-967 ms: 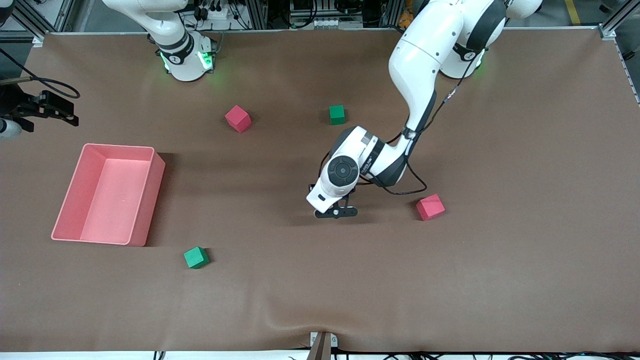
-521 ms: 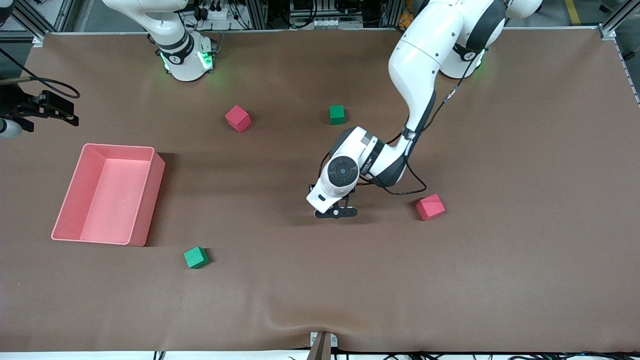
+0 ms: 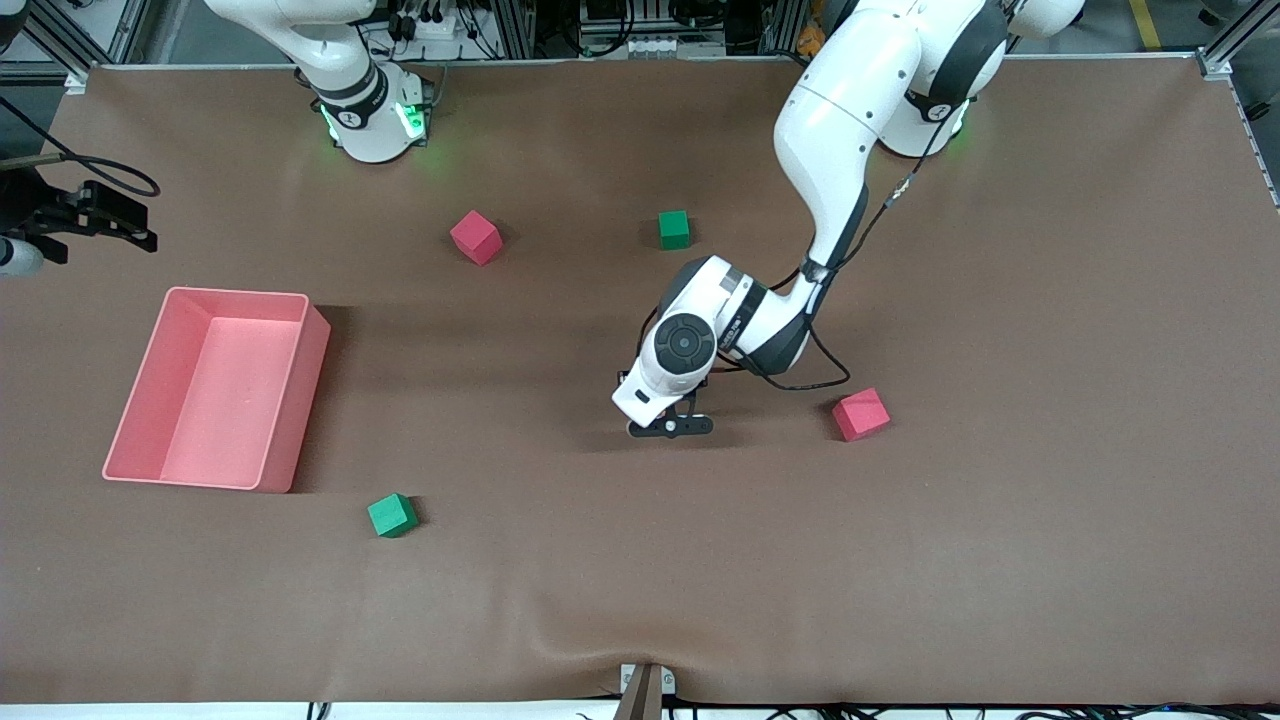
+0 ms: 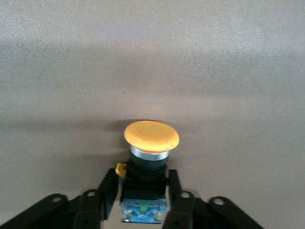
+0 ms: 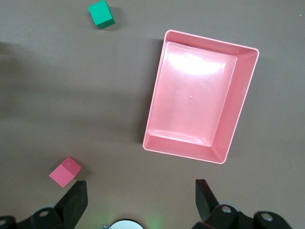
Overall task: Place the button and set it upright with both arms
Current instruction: 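Lift the button with the left gripper and turn it cap up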
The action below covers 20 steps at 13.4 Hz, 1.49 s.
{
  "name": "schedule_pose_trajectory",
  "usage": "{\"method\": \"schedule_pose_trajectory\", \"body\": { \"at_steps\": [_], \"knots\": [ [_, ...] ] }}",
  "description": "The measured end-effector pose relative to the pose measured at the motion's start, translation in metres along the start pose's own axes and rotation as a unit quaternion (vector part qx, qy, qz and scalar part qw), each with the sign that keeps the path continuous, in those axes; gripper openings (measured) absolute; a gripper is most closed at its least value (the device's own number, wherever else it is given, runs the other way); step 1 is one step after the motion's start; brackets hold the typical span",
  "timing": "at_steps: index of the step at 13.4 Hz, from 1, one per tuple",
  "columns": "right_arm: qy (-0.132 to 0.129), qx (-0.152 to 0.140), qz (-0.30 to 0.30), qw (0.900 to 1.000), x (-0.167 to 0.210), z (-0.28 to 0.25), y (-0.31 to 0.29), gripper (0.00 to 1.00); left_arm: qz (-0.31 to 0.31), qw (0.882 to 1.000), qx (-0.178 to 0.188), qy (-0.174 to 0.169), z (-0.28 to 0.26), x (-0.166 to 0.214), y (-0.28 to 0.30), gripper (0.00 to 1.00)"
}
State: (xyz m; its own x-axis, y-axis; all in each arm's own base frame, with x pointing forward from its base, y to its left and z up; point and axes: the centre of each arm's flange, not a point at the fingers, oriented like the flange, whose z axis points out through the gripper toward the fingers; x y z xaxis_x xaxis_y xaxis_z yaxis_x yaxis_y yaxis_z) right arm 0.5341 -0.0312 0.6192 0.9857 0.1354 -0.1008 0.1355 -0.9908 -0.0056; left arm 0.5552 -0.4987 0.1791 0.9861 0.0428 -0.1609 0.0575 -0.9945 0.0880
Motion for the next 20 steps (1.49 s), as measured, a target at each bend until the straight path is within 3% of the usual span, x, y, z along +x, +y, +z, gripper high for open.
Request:
{"method": "schedule_pose_trajectory", "body": {
  "at_steps": [7,11,14,20],
  "knots": [
    [-0.006,0.002,0.003,1.0,-0.002,0.001,0.003,1.0,0.0,1.0,-0.003,0.005,-0.003,0.002,0.001,0.41],
    [-0.017,0.004,0.005,1.0,-0.005,0.003,0.004,1.0,0.013,0.999,0.001,0.032,-0.025,0.003,0.008,0.41],
    [-0.03,0.008,0.012,0.999,-0.01,0.005,0.011,1.0,-0.028,0.998,0.002,0.052,-0.046,0.005,0.009,0.41],
    [-0.032,0.009,0.014,0.999,-0.013,0.002,0.012,1.0,-0.118,0.978,0.048,0.164,-0.081,-0.027,0.046,0.41]
  ]
}}
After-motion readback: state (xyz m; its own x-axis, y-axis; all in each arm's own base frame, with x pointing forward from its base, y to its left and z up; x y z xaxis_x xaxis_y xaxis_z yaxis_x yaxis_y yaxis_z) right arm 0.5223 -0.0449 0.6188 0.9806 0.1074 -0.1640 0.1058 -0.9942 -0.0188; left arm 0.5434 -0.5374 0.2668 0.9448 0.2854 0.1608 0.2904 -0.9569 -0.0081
